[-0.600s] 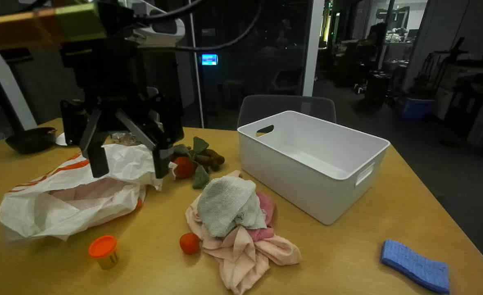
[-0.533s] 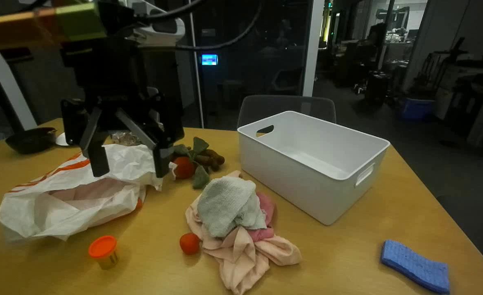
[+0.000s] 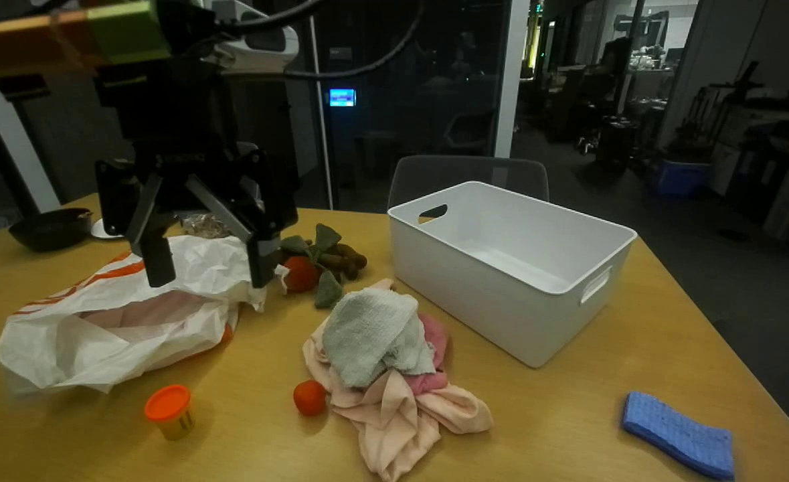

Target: Put the orange bottle and two of the plush toys into the carrier bag

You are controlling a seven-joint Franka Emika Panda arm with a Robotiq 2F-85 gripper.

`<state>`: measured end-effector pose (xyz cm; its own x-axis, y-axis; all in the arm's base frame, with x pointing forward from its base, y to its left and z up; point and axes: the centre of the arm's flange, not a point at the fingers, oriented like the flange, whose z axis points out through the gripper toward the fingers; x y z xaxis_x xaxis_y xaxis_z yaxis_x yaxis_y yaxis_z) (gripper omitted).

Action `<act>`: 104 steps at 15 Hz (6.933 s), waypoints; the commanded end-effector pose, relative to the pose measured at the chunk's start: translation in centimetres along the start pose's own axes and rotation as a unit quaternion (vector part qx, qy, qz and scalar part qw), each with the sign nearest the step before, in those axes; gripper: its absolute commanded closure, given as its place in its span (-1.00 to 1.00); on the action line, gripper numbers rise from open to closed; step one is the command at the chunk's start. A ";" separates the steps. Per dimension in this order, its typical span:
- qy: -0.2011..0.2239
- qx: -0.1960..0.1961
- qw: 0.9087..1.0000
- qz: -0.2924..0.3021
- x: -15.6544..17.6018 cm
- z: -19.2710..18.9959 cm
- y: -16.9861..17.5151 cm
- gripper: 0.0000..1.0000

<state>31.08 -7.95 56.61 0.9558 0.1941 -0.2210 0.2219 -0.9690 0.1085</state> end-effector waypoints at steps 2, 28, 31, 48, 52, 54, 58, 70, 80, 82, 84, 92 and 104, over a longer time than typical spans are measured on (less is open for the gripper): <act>0.016 0.034 0.996 -0.084 2.7 2.5 -3.7 -1.00; -0.014 0.089 0.955 -0.283 11.7 22.0 -16.3 -1.00; -0.015 0.086 0.953 -0.290 12.3 22.5 -16.8 -0.62; 0.055 -0.092 0.942 -0.317 13.7 10.9 -20.4 0.55; 0.084 -0.127 0.922 -0.355 14.2 8.0 -24.6 0.55; 0.082 -0.119 0.916 -0.375 14.9 8.2 -26.3 0.55; 0.062 -0.073 0.902 -0.420 16.1 9.7 -29.5 0.55; 0.026 0.054 0.838 -0.543 20.4 14.3 -32.9 0.55; 0.005 -0.048 0.866 -0.498 19.5 12.3 -28.7 -1.00; -0.004 -0.081 0.888 -0.453 18.6 11.1 -26.4 -1.00; -0.017 -0.088 0.912 -0.401 17.5 10.5 -23.7 -1.00; -0.063 -0.040 0.975 -0.210 14.8 15.6 -13.0 -1.00; -0.039 -0.048 0.998 -0.025 17.6 22.3 -5.3 -1.00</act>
<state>41.34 -2.20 32.17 0.9075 0.2720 -0.3203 0.3314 -0.9318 0.1479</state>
